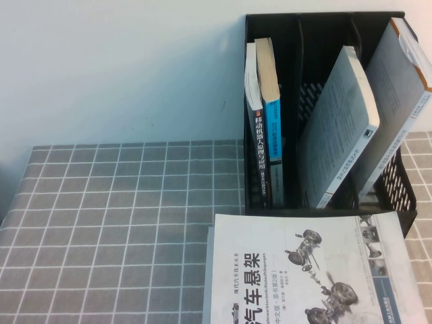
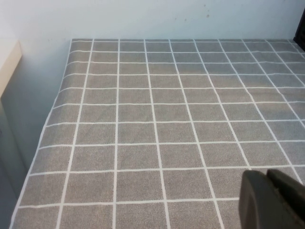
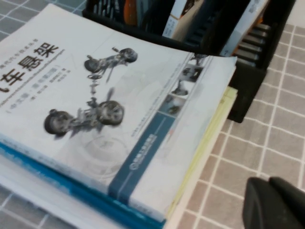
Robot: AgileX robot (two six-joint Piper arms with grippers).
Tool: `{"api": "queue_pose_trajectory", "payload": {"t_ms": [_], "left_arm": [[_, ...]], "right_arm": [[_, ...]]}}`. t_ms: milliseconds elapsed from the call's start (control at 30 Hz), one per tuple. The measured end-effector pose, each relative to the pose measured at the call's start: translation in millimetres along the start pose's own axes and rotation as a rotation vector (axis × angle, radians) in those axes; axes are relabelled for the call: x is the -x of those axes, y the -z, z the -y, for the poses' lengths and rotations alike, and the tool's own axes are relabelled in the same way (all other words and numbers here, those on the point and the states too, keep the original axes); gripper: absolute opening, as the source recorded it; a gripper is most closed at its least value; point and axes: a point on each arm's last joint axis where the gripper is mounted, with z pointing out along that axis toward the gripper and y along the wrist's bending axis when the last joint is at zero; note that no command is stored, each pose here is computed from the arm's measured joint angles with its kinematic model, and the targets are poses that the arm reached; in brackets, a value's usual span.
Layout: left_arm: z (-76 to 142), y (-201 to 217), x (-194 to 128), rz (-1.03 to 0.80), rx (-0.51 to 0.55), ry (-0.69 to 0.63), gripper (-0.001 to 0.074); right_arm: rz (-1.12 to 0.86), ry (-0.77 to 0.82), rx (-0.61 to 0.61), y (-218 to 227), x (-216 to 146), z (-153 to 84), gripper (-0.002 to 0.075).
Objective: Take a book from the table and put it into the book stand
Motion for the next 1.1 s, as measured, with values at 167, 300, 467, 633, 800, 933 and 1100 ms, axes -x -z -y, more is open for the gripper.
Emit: {"api": "queue_pose_trajectory", "payload": {"t_ms": [167,300,467,633,800,933,1100], "left_arm": [[0.0,0.0,-0.2,-0.002,0.000,0.000,-0.0003],[0.1,0.2,0.3,-0.001,0.000,0.000,-0.0003],[0.1,0.2,0.3,-0.001,0.000,0.000,-0.0003],[0.1,0.2,0.3,-0.001,0.000,0.000,-0.0003],[0.1,0.2,0.1,-0.003,0.000,0.000,-0.0003],[0.1,0.2,0.1,-0.003,0.000,0.000,-0.0003],[0.1,0.2,0.0,-0.004,0.000,0.000,-0.0003]], "right_arm": [[0.095,-0.029,-0.166,1.8,-6.2,10.6,-0.0004],[0.184,-0.115,-0.318,-0.9,-22.5,15.8,-0.0004],[0.228,-0.143,-0.475,-14.1,-50.8,20.0,-0.0004],[0.148,-0.196,-0.473,-26.6,-71.9,19.0,-0.0004],[0.139,-0.202,-0.470,-26.3,-72.1,18.7,-0.0004],[0.137,-0.194,-0.470,-26.3,-72.1,18.7,-0.0004],[0.128,-0.157,-0.473,-26.3,-72.1,18.7,-0.0004]]}}
